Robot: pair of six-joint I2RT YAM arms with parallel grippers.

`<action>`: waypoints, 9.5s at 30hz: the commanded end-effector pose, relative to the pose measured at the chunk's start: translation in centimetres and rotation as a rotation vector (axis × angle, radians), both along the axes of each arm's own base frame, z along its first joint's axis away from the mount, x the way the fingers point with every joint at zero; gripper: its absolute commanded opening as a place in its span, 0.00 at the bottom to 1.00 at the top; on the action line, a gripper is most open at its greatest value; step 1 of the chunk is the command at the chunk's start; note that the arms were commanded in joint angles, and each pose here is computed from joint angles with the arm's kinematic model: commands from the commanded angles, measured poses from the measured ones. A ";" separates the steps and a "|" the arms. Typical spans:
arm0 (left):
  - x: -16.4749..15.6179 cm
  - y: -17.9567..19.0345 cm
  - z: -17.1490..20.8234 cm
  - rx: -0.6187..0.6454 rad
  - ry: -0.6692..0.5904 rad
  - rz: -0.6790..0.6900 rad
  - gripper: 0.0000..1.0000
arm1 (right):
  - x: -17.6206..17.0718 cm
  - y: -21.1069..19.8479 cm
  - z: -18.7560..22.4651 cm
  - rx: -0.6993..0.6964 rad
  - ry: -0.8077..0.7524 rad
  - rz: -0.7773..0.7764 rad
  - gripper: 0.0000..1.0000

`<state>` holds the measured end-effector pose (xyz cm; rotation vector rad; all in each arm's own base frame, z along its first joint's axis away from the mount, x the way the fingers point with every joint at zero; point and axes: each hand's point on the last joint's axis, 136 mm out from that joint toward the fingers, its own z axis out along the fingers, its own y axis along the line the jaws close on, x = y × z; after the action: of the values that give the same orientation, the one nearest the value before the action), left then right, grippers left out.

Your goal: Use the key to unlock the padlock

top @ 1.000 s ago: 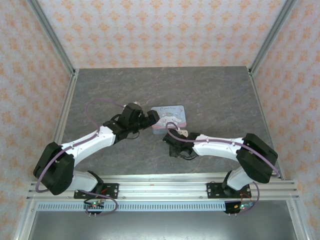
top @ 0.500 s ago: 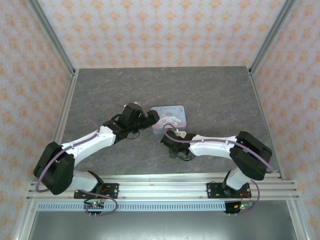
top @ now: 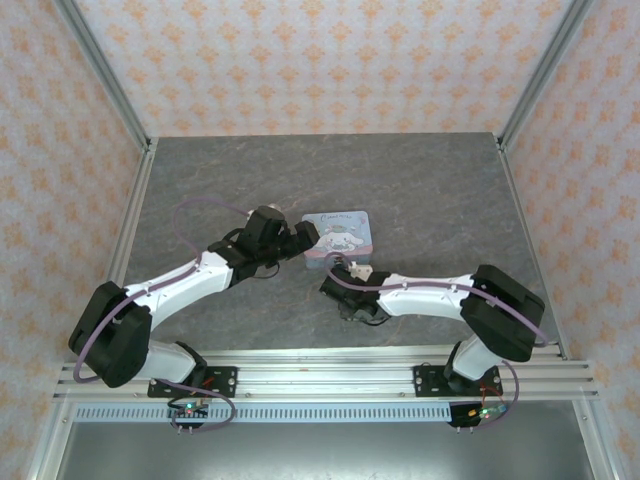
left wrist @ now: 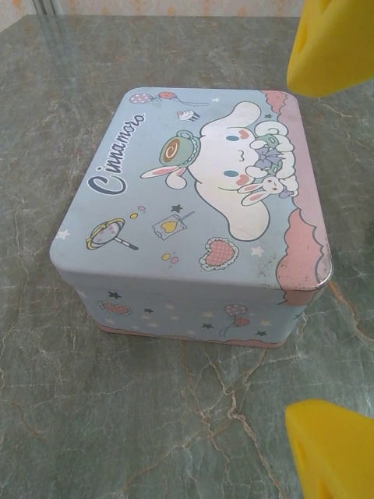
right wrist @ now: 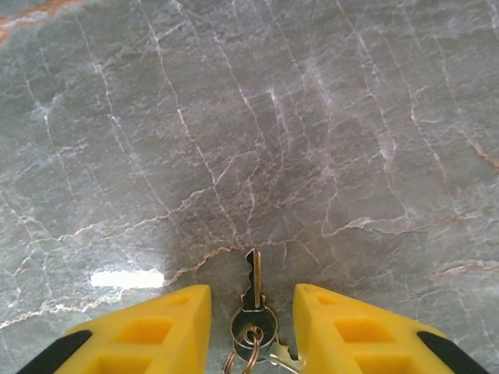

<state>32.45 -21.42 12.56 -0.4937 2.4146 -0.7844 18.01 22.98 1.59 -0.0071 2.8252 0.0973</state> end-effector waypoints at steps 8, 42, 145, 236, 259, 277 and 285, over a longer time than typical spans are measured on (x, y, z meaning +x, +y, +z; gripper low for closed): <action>0.1 -0.5 0.1 -0.002 0.000 0.001 1.00 | -1.6 -0.9 -1.0 -0.027 0.057 0.008 0.21; 0.0 -0.6 0.9 -0.019 -0.011 0.001 1.00 | -0.6 -3.9 2.0 0.075 0.014 -0.114 0.54; -0.3 -6.9 2.0 -0.705 0.260 0.306 0.35 | 9.9 5.7 17.0 0.840 -0.212 -0.195 0.00; 1.6 -5.6 9.7 -0.068 -0.378 -0.182 0.00 | 14.1 4.0 21.8 1.045 -0.327 -0.172 0.72; 3.5 -2.9 13.2 -0.511 -0.478 0.204 0.00 | 14.0 3.9 25.1 1.268 -0.515 -0.099 0.57; 4.4 -2.6 12.0 -0.593 -0.463 0.316 0.00 | 16.4 5.7 24.8 1.430 -0.470 -0.158 0.47; 4.8 -3.1 12.0 -0.596 -0.462 0.312 0.00 | 16.5 6.0 24.5 1.448 -0.450 -0.153 0.45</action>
<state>36.96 -24.37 23.96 -0.7749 1.6549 -1.2957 34.29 28.88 24.17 0.4677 1.8093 1.6819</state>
